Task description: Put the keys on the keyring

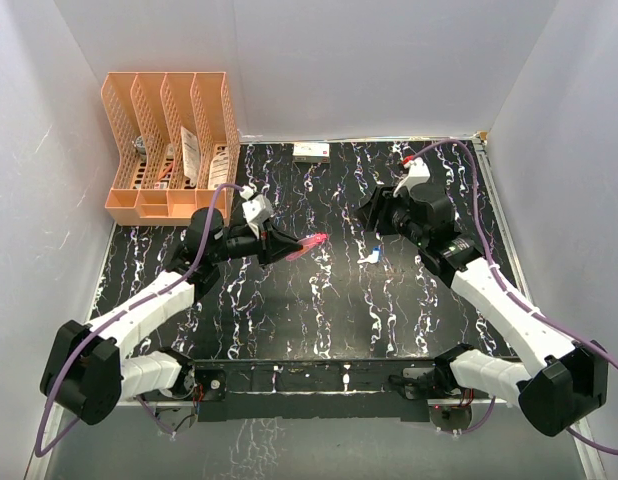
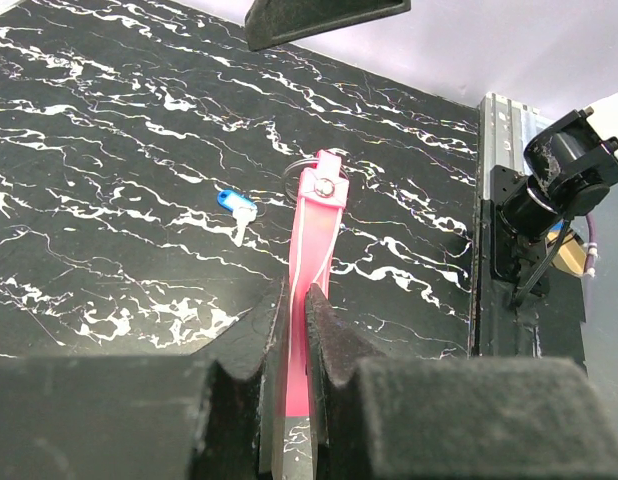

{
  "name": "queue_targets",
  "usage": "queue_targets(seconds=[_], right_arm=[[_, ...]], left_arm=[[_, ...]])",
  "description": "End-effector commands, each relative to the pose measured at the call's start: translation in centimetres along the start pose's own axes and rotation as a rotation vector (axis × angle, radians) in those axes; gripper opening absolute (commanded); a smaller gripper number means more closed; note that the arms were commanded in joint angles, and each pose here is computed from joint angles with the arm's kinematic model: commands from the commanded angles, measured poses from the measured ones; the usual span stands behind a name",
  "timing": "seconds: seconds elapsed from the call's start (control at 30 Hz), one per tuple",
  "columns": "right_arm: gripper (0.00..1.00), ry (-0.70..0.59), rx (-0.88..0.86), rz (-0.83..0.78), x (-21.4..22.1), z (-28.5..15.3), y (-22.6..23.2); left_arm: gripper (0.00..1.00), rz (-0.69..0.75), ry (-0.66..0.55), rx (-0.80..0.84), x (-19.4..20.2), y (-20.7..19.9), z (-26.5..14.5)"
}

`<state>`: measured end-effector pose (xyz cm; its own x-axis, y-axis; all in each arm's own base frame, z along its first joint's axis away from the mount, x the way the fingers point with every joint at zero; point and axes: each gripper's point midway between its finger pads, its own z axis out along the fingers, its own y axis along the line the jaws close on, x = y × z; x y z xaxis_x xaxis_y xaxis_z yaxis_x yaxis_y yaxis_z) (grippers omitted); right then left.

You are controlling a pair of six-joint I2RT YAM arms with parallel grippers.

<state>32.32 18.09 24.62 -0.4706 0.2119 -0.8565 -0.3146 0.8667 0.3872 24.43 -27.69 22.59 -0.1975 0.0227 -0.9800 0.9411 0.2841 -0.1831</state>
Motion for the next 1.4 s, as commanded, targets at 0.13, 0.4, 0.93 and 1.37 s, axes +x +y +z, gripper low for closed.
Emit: queue_targets(seconds=[0.13,0.4,0.93,1.37], right_arm=[[0.48,-0.041,-0.022,0.013,-1.0,-0.7,0.1],[0.47,-0.004,-0.254,0.003,-0.9,-1.0,4.3],[0.43,0.113,-0.452,0.088,1.5,-0.2,7.5],[0.43,0.153,-0.492,0.103,2.7,0.2,8.7]], left_arm=[[0.00,0.025,-0.050,0.022,-1.7,0.0,-0.1],[0.00,-0.016,-0.018,-0.001,-0.7,1.0,0.4],[0.00,-0.009,-0.019,-0.011,-0.7,1.9,1.1],[0.00,-0.007,-0.029,-0.004,-1.1,1.9,1.2]])
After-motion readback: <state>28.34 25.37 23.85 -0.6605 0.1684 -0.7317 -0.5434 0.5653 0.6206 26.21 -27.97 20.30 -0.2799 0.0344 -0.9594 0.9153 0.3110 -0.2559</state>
